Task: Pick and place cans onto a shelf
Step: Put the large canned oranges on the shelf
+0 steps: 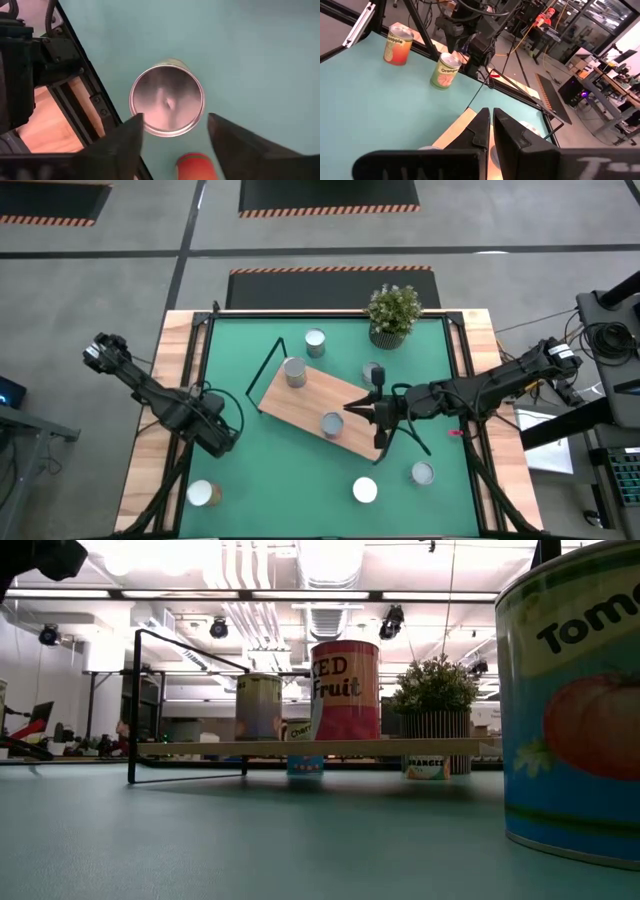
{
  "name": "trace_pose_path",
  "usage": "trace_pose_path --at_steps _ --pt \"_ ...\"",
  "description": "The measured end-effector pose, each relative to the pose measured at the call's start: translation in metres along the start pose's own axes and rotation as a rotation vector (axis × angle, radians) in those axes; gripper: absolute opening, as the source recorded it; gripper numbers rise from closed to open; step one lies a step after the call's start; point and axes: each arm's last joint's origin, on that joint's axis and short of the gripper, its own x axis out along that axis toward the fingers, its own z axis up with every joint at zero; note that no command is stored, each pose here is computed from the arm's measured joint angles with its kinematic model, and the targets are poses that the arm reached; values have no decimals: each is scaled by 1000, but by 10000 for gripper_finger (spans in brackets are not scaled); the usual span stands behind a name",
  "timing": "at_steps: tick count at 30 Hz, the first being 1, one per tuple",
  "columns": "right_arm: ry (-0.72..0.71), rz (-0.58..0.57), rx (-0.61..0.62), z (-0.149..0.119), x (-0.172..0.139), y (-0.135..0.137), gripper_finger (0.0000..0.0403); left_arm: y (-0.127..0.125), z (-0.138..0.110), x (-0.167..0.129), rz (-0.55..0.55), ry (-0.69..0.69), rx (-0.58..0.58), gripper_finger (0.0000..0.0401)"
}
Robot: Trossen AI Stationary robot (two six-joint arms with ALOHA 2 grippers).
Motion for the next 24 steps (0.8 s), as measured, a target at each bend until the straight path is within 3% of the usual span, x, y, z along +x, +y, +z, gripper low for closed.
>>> trace_pose_path --at_steps 5,10,24 --pt "16 7 -11 -2 0 1 13 -1 0 5 15 -18 -32 300" --pt "19 8 -12 -2 0 1 13 -2 -2 15 -4 -10 -45 347" --pt "21 9 -14 -2 0 1 13 0 -2 31 23 -1 -43 357"
